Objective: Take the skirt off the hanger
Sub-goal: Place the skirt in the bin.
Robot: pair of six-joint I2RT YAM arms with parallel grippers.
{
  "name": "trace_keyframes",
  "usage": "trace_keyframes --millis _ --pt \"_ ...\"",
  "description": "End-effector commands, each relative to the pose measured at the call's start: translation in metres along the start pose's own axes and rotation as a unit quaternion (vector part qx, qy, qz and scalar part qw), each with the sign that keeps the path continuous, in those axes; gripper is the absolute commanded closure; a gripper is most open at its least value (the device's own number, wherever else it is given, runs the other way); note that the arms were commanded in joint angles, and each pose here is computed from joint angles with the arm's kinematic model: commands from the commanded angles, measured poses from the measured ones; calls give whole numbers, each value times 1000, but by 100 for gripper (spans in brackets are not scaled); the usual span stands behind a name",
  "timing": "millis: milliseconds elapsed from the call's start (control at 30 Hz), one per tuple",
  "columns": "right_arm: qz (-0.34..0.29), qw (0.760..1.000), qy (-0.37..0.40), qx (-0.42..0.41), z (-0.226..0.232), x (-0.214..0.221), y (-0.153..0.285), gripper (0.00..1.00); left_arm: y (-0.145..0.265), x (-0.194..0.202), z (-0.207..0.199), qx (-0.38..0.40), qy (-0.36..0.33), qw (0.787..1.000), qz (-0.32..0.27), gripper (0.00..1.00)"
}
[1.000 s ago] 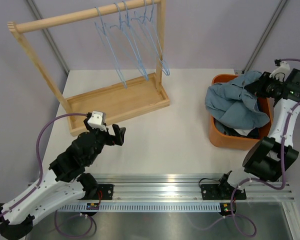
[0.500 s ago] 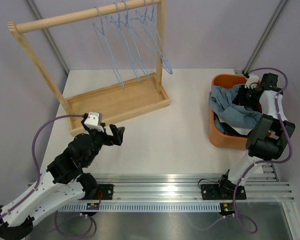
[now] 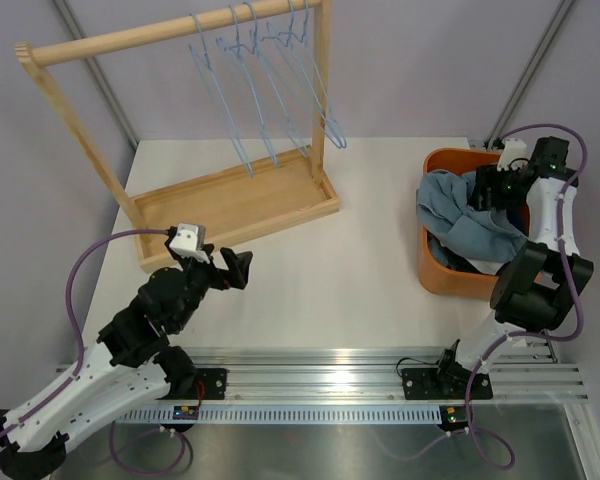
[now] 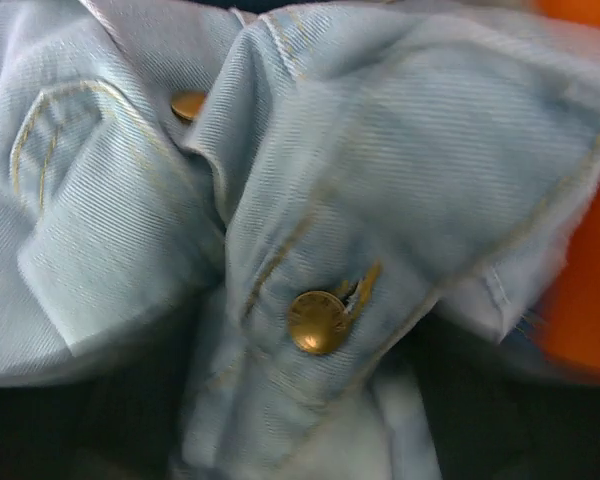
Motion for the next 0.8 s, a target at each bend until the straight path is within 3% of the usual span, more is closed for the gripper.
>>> trace_keyframes --millis 0,167,400,533,767 --pt "-39 997 48 41 13 -18 77 4 -4 -10 -4 9 20 999 -32 1" --pt "-134 986 92 46 41 -41 137 1 -8 -12 -6 8 17 999 -36 1" --pt "-218 973 75 15 70 -52 176 1 -10 -24 -6 8 -3 999 -38 1" --pt "-284 958 29 12 86 -50 196 1 -8 -27 -5 7 -11 999 -40 1" --pt "-330 942 -56 1 96 -34 200 1 -4 -32 -1 -2 -21 999 -32 1"
Point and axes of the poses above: each gripper's point midway between its finger pads, its own y axis back along the fingers, its own z axis along the line the jaws close on, x = y × z, the point moved 8 cm from there along y, back along the fingers, and after that the axes turned 12 degrees about -y, right-handed, at the moved point
